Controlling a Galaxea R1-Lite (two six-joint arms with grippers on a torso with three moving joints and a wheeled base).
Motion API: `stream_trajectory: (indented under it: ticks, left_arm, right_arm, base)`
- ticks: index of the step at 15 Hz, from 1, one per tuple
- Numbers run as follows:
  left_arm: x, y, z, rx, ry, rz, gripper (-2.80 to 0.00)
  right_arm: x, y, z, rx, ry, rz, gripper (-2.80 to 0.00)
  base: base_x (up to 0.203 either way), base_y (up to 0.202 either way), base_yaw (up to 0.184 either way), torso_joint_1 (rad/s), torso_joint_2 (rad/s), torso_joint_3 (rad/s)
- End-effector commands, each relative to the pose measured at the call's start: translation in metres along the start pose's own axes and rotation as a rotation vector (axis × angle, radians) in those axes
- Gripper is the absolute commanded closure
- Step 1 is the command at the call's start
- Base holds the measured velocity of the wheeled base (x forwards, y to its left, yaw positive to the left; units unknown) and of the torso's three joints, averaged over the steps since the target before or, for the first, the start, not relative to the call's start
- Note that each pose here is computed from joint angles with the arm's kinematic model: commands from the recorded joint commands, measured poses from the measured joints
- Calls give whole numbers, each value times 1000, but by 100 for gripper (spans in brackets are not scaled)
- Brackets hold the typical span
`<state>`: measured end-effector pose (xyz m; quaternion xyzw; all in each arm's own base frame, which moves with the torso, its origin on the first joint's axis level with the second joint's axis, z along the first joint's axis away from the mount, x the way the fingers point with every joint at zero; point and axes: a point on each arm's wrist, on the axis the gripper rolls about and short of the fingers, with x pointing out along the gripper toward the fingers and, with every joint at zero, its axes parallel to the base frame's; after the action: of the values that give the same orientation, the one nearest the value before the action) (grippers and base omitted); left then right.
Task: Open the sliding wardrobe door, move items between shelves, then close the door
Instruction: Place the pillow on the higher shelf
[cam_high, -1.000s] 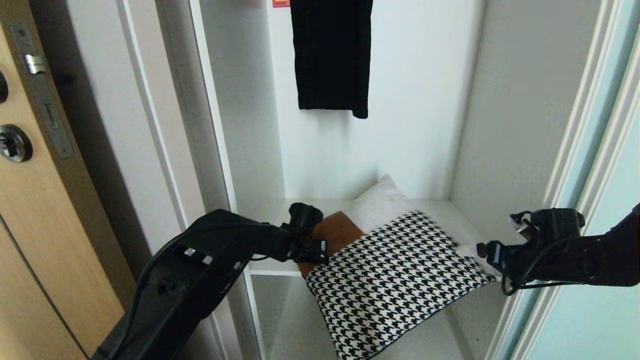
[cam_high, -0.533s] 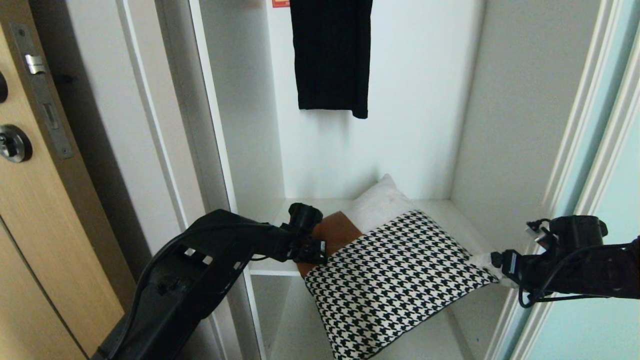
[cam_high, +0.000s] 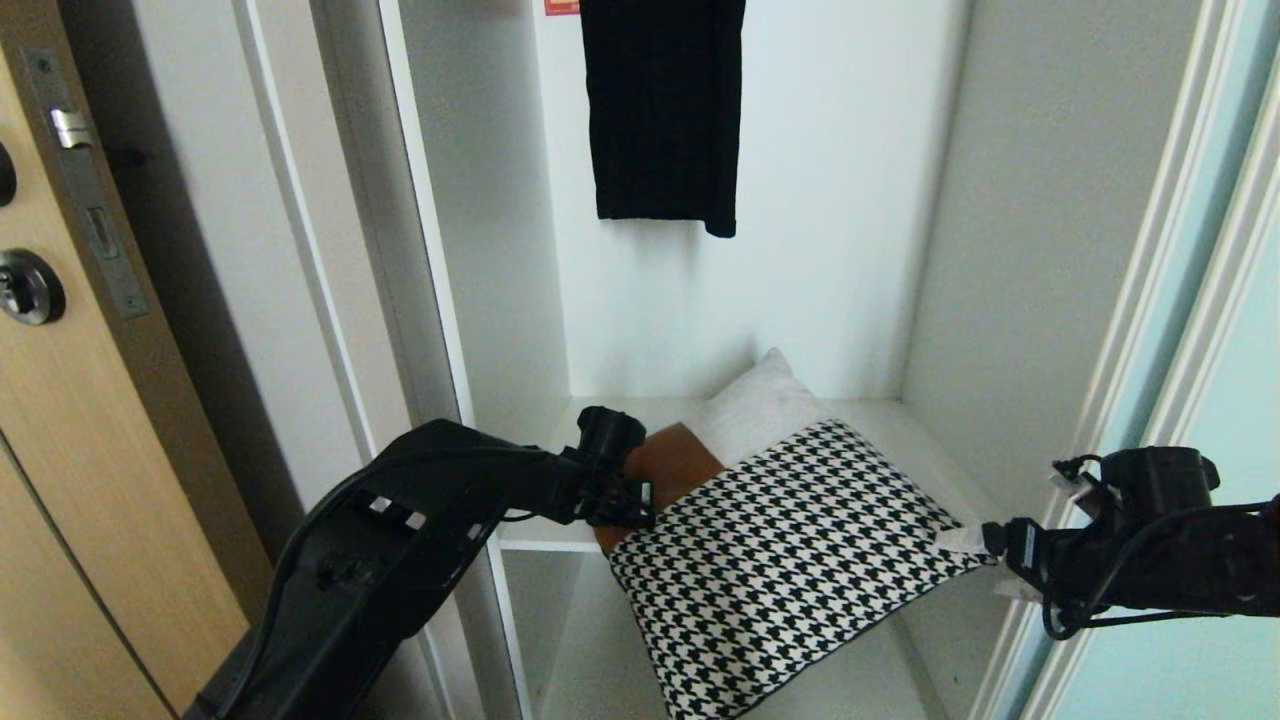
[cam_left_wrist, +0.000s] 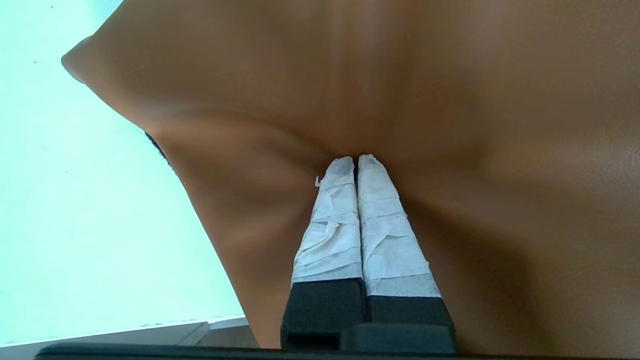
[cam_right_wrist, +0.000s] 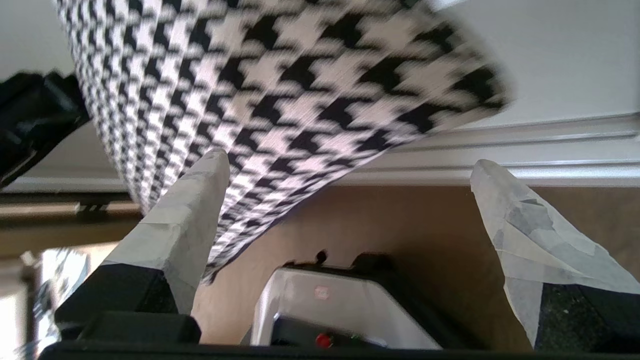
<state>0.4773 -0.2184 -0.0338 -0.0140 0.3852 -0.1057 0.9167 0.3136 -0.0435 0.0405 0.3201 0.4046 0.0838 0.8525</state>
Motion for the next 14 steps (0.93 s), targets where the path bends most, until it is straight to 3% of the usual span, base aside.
stream_trajectory:
  ticks: [1,6,14]
  left_arm:
    - [0,0,0,-2,-1,1,0]
    - [-1,0,1,-4,-4,0,0]
    - [-2,0,3,-7,-8,-2,0]
  right_arm:
    - [10,4,-6,8,37,19,-280]
    - [28,15,-7,30,70,44,-280]
    - [39,13,-8,16,63,56,-280]
  base:
    - [0,0,0,0,0,0]
    - [0,0,0,0,0,0]
    - [0,0,0,0,0,0]
